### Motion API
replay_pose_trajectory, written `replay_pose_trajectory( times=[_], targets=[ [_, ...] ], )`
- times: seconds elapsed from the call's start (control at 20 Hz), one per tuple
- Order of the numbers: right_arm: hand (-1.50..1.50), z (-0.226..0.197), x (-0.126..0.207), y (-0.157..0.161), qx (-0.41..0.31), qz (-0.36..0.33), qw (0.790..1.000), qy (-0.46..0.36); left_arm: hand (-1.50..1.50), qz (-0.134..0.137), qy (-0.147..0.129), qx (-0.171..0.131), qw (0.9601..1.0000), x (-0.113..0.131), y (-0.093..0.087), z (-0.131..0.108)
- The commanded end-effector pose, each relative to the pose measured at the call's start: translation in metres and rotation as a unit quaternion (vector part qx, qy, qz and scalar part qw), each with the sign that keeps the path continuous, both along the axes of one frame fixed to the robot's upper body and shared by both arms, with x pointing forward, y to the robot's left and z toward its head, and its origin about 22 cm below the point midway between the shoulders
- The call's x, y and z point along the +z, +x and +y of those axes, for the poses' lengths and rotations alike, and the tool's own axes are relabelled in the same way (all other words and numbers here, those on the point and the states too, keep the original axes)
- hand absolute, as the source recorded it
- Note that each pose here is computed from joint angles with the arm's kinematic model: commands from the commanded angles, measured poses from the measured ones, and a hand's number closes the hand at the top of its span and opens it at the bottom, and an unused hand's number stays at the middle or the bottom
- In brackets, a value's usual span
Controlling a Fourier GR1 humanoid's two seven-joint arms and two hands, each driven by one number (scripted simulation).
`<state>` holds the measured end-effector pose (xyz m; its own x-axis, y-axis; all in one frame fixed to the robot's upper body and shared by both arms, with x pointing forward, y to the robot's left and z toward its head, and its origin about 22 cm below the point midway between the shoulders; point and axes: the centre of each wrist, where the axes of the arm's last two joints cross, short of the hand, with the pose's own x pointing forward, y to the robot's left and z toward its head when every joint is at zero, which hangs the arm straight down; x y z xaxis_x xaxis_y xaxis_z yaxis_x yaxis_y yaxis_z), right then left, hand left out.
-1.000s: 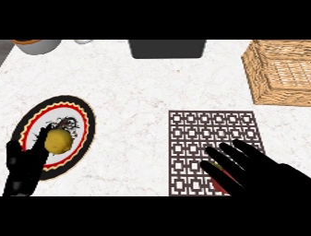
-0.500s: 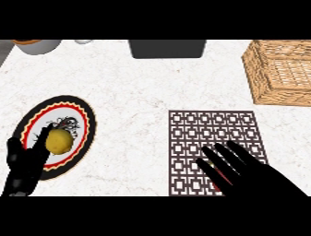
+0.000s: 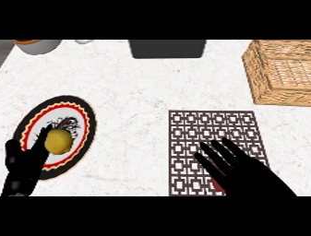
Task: Pick the bell pepper from the placemat and place it in the basket
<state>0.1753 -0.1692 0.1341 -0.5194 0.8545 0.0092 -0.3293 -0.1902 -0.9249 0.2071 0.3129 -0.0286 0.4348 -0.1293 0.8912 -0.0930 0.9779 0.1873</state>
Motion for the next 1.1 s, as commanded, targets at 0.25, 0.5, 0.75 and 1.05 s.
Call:
replay_pose_trajectory(
  times=[0.25, 0.5, 0.75, 1.05],
  targets=[
    [-1.5, -0.013, -0.032, 0.006, 0.005, -0.001, 1.0, 0.005, 0.0, 0.061, -0.025, -0.009, 0.9978, -0.024, -0.022, -0.007],
    [-1.5, 0.009, -0.05, 0.019, 0.002, -0.003, 1.0, -0.01, 0.0, 0.058, -0.032, -0.016, 0.9977, -0.025, -0.013, -0.02],
    [-1.5, 0.01, -0.07, 0.017, -0.011, 0.012, 0.998, -0.058, 0.0, 0.06, -0.027, -0.014, 0.9978, -0.027, -0.009, -0.014],
    [-1.5, -0.009, -0.083, 0.023, -0.017, 0.016, 0.999, -0.048, 0.0, 0.055, -0.026, -0.016, 0.998, -0.036, -0.02, -0.016]
  ],
)
